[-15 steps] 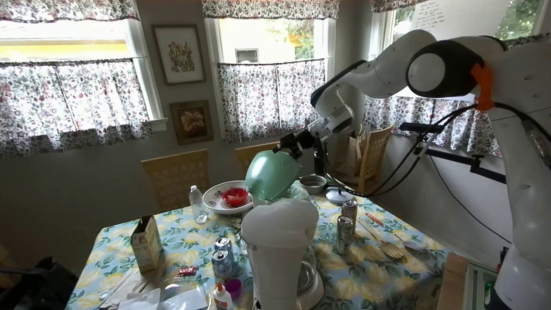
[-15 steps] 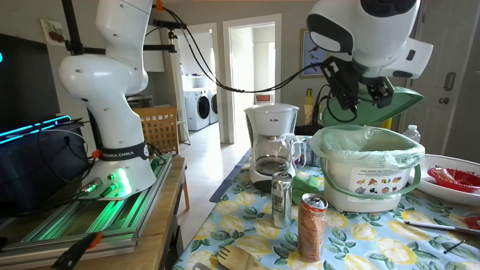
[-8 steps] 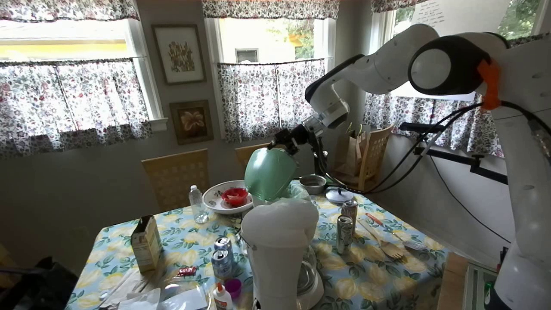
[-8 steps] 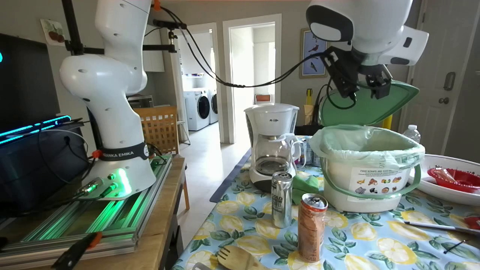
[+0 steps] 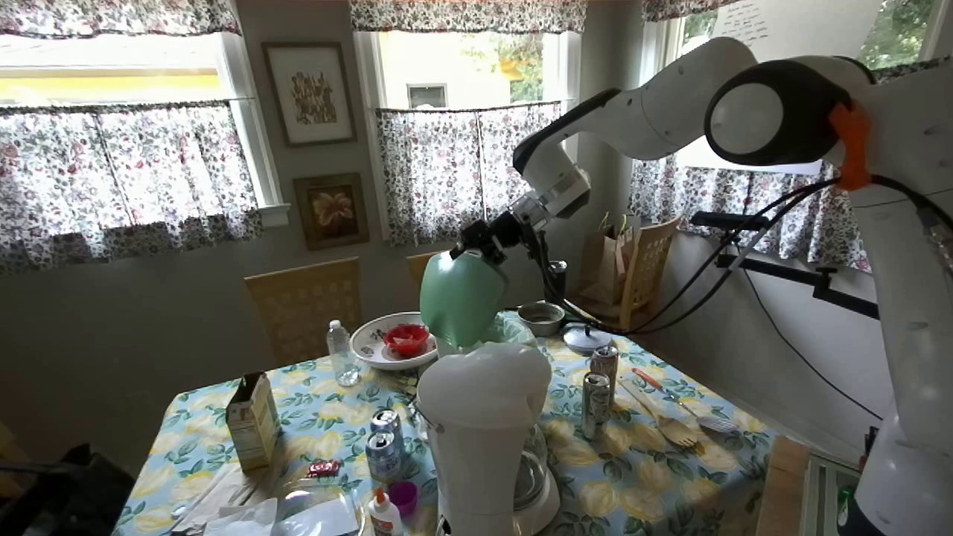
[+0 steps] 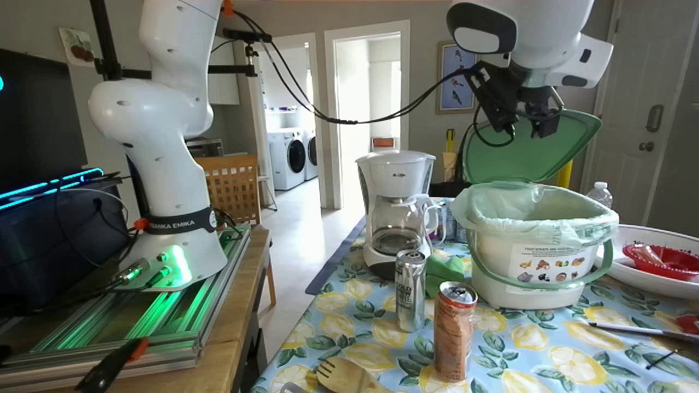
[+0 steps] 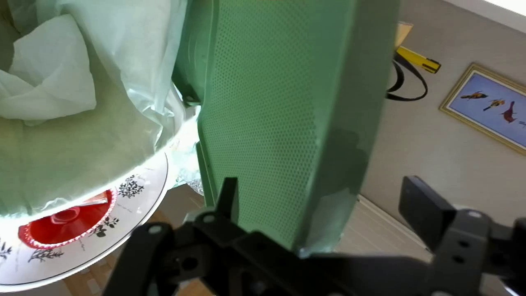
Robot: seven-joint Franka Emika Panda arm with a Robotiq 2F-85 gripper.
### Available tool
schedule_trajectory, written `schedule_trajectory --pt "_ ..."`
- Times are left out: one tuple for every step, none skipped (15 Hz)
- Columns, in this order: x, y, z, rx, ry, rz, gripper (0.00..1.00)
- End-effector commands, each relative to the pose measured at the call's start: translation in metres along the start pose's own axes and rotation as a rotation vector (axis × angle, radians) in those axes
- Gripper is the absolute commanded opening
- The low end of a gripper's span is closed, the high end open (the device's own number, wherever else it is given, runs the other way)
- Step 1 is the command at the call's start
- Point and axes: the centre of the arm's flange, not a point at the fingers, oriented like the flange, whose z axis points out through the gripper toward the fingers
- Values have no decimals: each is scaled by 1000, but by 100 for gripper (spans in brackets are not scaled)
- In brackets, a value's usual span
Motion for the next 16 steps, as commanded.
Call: schedule_trajectory --pt "8 -17 7 -21 -22 4 100" --pt "9 -20 8 -22 -27 1 100" --pt "10 -23 9 -22 -32 -4 100" --pt "10 -25 10 -23 -34 -7 100" --pt "10 -27 11 -20 -36 -9 100" --pt "10 -30 12 -18 -37 -14 100" --pt "11 -32 13 -17 -37 -17 100" --pt "10 -34 13 -14 -37 -22 100" --pt "10 -35 13 -16 -36 -24 100" --pt "11 -35 12 -17 -35 -24 100" --pt "10 -35 10 -16 -35 -22 100" --pt "11 -36 9 -18 -31 -26 100" --pt "11 -37 8 -16 -31 -26 100" --pt "12 -38 8 -14 -31 -30 100" --pt "12 -40 8 -13 -31 -32 100" --pt "12 -42 9 -11 -32 -35 100"
